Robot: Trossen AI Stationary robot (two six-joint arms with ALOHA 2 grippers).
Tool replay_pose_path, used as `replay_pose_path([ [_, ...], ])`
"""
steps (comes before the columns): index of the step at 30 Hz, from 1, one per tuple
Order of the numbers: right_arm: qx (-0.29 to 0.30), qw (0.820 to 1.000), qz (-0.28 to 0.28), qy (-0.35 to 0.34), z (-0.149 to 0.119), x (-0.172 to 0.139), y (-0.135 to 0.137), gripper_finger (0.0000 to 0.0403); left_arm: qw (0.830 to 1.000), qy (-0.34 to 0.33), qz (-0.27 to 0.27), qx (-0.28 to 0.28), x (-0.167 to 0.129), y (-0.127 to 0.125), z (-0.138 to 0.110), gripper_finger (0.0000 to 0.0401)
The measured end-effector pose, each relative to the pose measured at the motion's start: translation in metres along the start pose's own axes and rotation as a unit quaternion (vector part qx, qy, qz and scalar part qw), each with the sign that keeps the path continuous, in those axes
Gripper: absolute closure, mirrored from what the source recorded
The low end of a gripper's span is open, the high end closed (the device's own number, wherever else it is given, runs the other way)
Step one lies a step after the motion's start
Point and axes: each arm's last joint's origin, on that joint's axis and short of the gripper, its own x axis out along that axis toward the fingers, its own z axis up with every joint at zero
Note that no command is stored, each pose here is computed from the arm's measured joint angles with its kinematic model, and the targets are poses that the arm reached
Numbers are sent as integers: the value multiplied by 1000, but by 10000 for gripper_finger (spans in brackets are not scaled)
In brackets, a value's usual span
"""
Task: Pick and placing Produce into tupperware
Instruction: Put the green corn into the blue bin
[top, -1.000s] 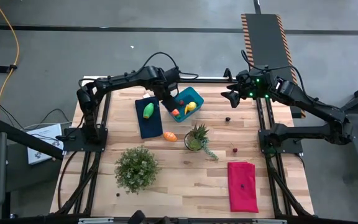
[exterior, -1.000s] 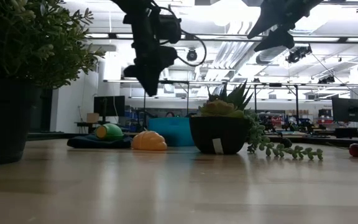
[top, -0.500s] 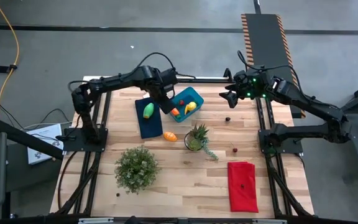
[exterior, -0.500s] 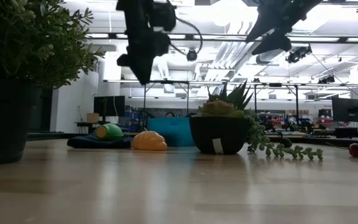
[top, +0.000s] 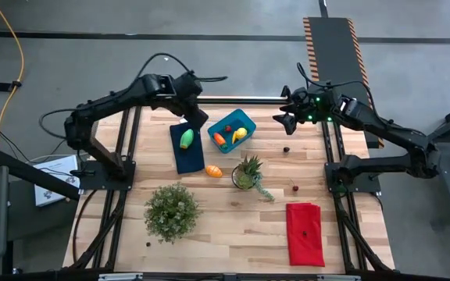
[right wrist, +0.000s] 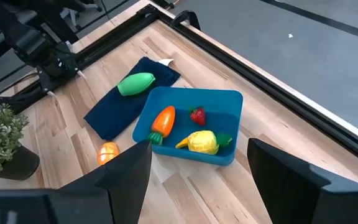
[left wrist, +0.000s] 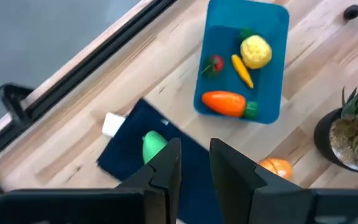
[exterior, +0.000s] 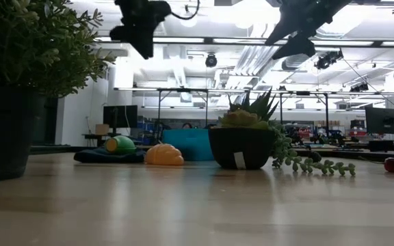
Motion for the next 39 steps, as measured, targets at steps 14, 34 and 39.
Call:
replay_pose_path([
  [14, -16, 1000, 10, 2, 0, 0, 1, 147, 997, 13, 50, -51, -38, 21, -27, 325],
  [34, -77, 995, 60, 9, -1, 0, 3, 147, 982, -23, 58, -177, -90, 47, -63, 318],
  [39, -89, 993, 79, 11, -1, 0, 5, 147, 977, -15, 68, -199, -85, 46, -61, 271],
])
